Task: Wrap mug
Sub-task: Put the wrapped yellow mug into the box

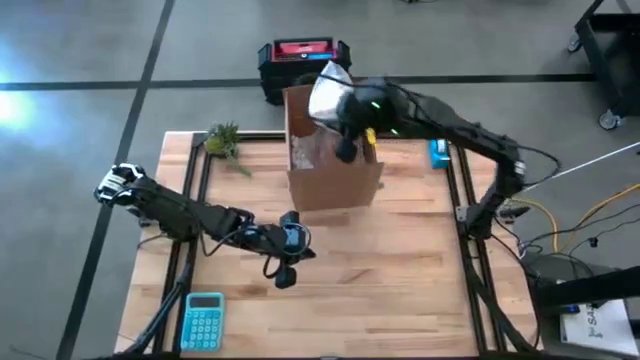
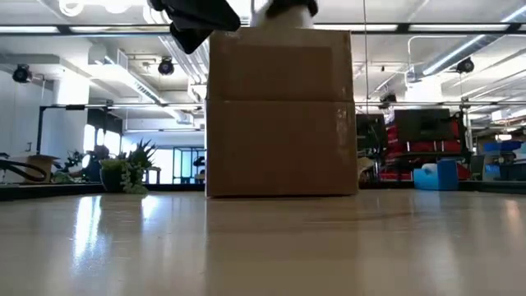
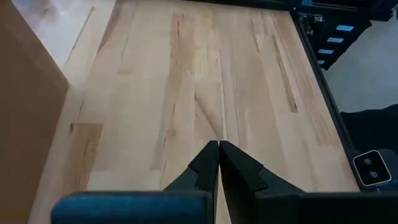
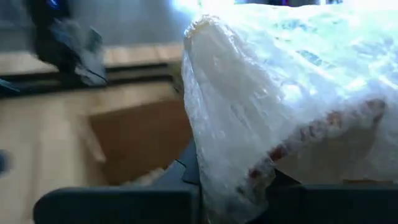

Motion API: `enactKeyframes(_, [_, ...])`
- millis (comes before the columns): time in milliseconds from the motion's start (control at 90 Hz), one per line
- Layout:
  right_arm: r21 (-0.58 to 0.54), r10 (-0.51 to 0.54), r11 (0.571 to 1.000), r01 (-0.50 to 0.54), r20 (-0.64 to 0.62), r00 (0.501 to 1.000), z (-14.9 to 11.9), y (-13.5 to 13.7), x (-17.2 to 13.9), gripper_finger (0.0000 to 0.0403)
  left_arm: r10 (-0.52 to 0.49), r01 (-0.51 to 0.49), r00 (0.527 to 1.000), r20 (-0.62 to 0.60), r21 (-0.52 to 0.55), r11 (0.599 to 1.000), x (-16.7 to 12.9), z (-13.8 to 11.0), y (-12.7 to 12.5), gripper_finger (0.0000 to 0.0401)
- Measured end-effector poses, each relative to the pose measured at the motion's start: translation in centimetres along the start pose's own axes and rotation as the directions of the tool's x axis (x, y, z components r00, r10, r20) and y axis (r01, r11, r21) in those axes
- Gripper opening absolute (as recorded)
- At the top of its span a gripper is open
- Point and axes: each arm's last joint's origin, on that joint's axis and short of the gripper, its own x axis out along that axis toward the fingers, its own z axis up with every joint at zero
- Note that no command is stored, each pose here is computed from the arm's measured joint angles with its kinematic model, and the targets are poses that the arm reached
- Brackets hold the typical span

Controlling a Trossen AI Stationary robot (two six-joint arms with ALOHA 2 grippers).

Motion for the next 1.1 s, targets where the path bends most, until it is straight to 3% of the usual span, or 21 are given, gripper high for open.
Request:
enactKeyframes(122, [0.008, 0.038, 0.999, -0.038, -0.151, 0.988, -0.7, -1.2, 3.2, 0.0014, -0.008, 0.008, 1.0, -0.008, 0.0, 1.0, 0.0, -0.1, 0.0, 0.0])
enactKeyframes(278, [0.006, 0.104, 0.994, -0.107, -0.313, 0.944, -2.3, -0.8, 6.6, 0.0014, -0.008, 0.008, 1.0, -0.009, 0.001, 1.0, 0.0, -0.1, 0.0, 0.0])
enactKeyframes(500, [0.042, 0.209, 0.977, -0.208, -0.36, 0.909, -3.2, -0.2, 8.6, 0.0014, -0.008, 0.008, 1.0, -0.01, 0.009, 1.0, 0.0, -0.1, 0.0, 0.0])
enactKeyframes(600, [0.025, 0.199, 0.978, -0.206, -0.395, 0.897, -3.9, -0.2, 9.9, 0.0018, -0.008, 0.009, 1.0, -0.01, 0.008, 1.0, 0.0, -0.1, 0.0, 0.0])
enactKeyframes(833, [0.101, 0.208, 0.978, -0.182, -0.43, 0.878, -4.6, -0.2, 11.2, 0.0103, -0.01, 0.01, 1.0, -0.006, 0.008, 1.0, 0.0, 0.0, 0.0, 0.0])
enactKeyframes(1100, [0.089, 0.218, 0.976, -0.2, -0.455, 0.863, -5.0, -0.1, 11.6, 0.0206, -0.009, 0.009, 1.0, -0.006, 0.003, 1.0, 0.0, 0.0, 0.0, 0.0])
